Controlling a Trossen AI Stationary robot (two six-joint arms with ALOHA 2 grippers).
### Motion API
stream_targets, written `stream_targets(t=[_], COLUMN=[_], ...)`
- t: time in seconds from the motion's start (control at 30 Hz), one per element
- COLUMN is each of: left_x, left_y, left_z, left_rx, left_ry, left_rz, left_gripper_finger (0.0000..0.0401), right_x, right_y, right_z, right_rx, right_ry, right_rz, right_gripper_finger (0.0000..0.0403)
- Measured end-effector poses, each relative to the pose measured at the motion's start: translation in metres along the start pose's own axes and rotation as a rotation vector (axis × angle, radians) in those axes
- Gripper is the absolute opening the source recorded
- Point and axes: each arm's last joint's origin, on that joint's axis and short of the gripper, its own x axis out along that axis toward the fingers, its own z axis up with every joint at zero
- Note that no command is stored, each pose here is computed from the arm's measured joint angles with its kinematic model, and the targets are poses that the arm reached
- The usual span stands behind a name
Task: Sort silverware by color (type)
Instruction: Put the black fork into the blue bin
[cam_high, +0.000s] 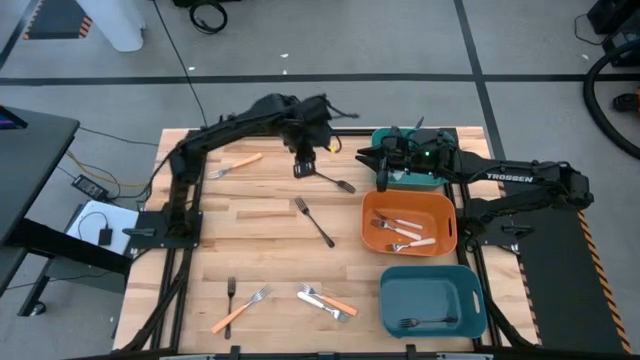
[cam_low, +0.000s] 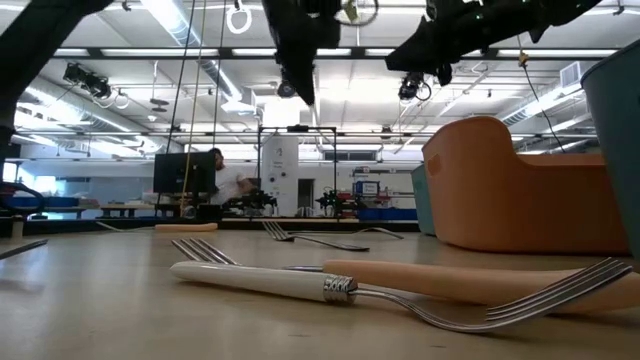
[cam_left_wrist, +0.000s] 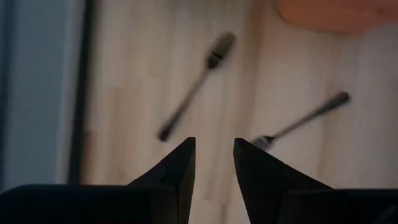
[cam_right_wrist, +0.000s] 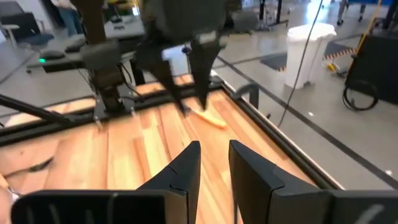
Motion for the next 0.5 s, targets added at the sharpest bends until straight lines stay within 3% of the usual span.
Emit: stream_targets(t=[0.13, 0.33, 0.5], left_x=[0.024, 0.057, 0.072], left_y=[-0.01, -0.032, -0.051], left_z=[0.006, 0.012, 0.009], left_rx=[0.082, 0.248, 0.317], left_ry=[0.033, 0.104, 0.207], left_rz=[-0.1, -0.165, -0.22], left_gripper_finger=[0.0118, 0.0118, 0.0118], right_x=[0.0, -0.004, -0.017], right_y=[0.0, 0.002, 0.002], right_z=[-0.005, -0.005, 0.0], right_rx=[0.001, 0.029, 0.048], right_ry=[0.05, 0.065, 0.043], right_rz=[-0.005, 0.003, 0.004], right_gripper_finger=[0.0092, 0.0092, 0.0092])
